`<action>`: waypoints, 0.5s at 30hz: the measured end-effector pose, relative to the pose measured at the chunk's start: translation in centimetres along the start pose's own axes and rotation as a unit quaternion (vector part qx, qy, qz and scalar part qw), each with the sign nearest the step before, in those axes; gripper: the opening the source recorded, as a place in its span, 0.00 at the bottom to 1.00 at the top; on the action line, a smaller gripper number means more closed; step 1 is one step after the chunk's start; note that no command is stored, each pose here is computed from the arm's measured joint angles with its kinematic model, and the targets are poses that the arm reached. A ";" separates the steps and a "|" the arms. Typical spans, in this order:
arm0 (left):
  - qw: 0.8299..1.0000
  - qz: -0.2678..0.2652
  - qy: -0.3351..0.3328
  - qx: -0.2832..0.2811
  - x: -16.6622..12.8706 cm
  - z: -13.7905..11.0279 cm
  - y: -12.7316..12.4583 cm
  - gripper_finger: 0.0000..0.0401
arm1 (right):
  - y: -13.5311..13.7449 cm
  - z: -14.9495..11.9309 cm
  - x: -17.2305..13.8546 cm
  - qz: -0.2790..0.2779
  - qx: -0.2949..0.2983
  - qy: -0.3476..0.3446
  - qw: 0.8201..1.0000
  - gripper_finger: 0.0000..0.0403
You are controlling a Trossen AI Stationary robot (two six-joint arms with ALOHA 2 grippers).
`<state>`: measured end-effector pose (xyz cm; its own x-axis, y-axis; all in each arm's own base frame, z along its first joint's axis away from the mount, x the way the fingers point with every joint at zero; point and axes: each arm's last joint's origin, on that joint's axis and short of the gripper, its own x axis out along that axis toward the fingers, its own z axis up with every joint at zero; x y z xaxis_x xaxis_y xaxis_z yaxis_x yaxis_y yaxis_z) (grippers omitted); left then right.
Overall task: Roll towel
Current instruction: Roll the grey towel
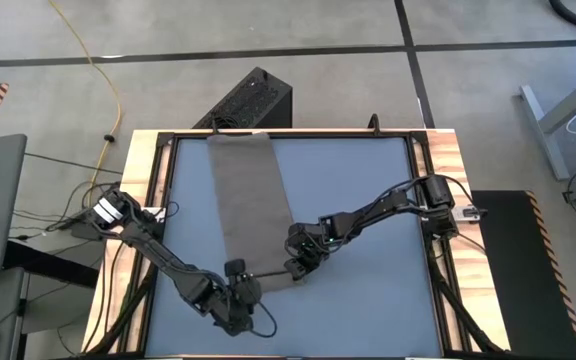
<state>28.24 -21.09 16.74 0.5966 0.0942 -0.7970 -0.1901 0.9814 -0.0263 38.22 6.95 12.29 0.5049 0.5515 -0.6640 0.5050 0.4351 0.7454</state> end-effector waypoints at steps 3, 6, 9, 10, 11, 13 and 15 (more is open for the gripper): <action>1.000 0.009 0.025 0.006 0.6 -0.5 0.2 0.45 | 0.0 -0.1 0.0 0.000 0.000 0.000 1.000 0.12; 0.999 0.014 0.044 -0.001 1.7 -1.0 0.2 0.45 | 0.1 -0.1 0.1 0.001 -0.001 0.001 1.000 0.12; 0.998 0.019 0.061 0.004 2.9 -1.7 0.0 0.45 | 0.1 -0.2 0.1 0.000 0.001 0.002 1.000 0.12; 0.998 0.022 0.066 0.004 3.2 -1.9 0.0 0.45 | 0.1 -0.2 0.1 0.001 0.002 0.001 1.000 0.12; 0.997 0.027 0.069 0.000 3.5 -2.1 0.0 0.45 | 0.1 -0.2 0.1 0.001 0.004 0.002 1.000 0.12; 0.996 0.046 0.075 -0.015 3.8 -2.5 0.2 0.45 | 0.2 -0.3 0.2 0.002 0.002 0.003 1.000 0.12; 0.995 0.059 0.078 -0.031 3.8 -2.6 0.3 0.43 | 0.2 -0.5 0.2 0.005 -0.002 0.011 1.000 0.12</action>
<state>28.42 -20.84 12.11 0.4404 0.1757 -0.8805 -0.3021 0.9525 0.0390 38.15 7.51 12.34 0.4950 0.5711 -0.6549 0.4967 0.4325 0.7525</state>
